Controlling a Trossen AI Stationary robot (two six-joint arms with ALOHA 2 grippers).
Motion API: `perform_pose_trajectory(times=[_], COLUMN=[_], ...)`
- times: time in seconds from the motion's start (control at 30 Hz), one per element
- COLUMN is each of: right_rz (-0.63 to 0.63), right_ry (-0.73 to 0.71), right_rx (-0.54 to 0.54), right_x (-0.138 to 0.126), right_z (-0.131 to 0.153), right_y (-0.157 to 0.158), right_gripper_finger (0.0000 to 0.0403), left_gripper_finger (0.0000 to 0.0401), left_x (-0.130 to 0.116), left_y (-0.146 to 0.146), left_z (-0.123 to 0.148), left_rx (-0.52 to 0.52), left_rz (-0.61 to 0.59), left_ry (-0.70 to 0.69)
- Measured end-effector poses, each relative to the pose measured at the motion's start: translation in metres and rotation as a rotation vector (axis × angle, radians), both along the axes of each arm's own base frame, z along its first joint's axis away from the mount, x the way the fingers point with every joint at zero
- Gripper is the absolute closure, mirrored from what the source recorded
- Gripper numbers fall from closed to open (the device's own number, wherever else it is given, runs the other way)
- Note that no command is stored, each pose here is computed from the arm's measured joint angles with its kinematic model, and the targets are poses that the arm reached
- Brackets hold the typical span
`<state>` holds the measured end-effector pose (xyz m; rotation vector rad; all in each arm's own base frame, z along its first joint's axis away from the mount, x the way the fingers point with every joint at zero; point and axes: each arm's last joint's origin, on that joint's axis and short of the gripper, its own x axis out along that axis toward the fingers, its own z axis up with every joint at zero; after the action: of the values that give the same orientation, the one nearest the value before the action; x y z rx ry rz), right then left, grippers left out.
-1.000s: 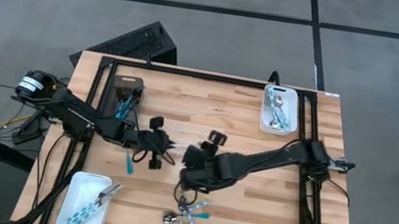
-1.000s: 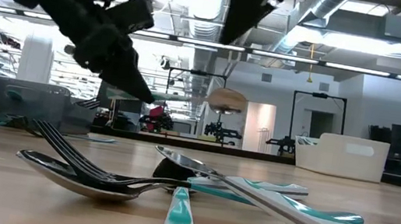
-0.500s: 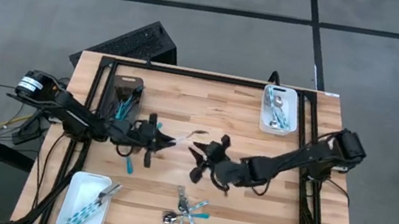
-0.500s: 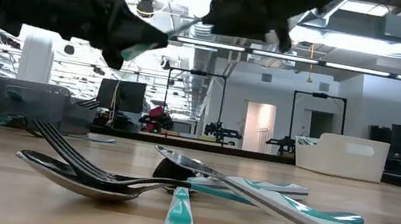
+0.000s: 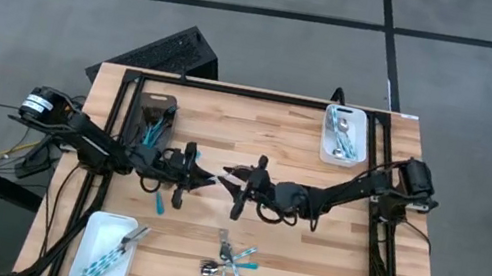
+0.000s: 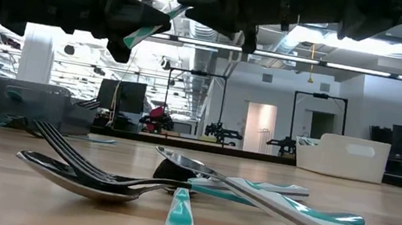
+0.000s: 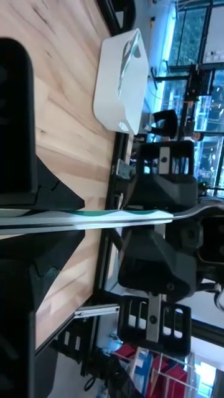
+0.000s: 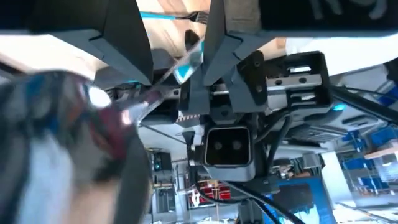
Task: Sort silverware by color (type)
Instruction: Put the blue patterned spoon into the top right white bin
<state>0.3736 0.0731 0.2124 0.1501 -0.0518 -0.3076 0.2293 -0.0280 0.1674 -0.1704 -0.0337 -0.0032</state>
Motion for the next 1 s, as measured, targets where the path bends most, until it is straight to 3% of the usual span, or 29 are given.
perform_pose_trajectory(times=[0.17, 0.3, 0.4, 0.6, 0.8, 1.0], right_rz=[0.006, 0.007, -0.015, -0.169, -0.330, -0.501], right_ry=[0.015, 0.067, 0.164, 0.443, 0.696, 0.945], right_rx=[-0.028, -0.038, -0.031, 0.014, 0.068, 0.138], right_x=[0.000, -0.001, -0.007, -0.034, -0.068, -0.103], right_z=[-0.001, -0.004, 0.004, 0.045, 0.066, 0.059], right_y=[0.001, 0.000, -0.009, -0.043, -0.087, -0.131], right_gripper_finger=[0.0297, 0.0370, 0.0370, 0.0370, 0.0370, 0.0370], left_gripper_finger=[0.0379, 0.0340, 0.0294, 0.0226, 0.0210, 0.0210], left_x=[0.000, 0.000, 0.000, 0.000, -0.001, -0.002], left_y=[0.000, 0.001, 0.002, 0.012, 0.016, 0.016], left_z=[0.000, -0.005, -0.011, -0.017, -0.020, -0.025], left_rx=[0.004, 0.007, 0.037, 0.050, 0.012, -0.011], left_rz=[0.002, 0.022, 0.045, 0.164, 0.185, 0.188], left_ry=[0.003, 0.054, 0.116, 0.182, 0.206, 0.254])
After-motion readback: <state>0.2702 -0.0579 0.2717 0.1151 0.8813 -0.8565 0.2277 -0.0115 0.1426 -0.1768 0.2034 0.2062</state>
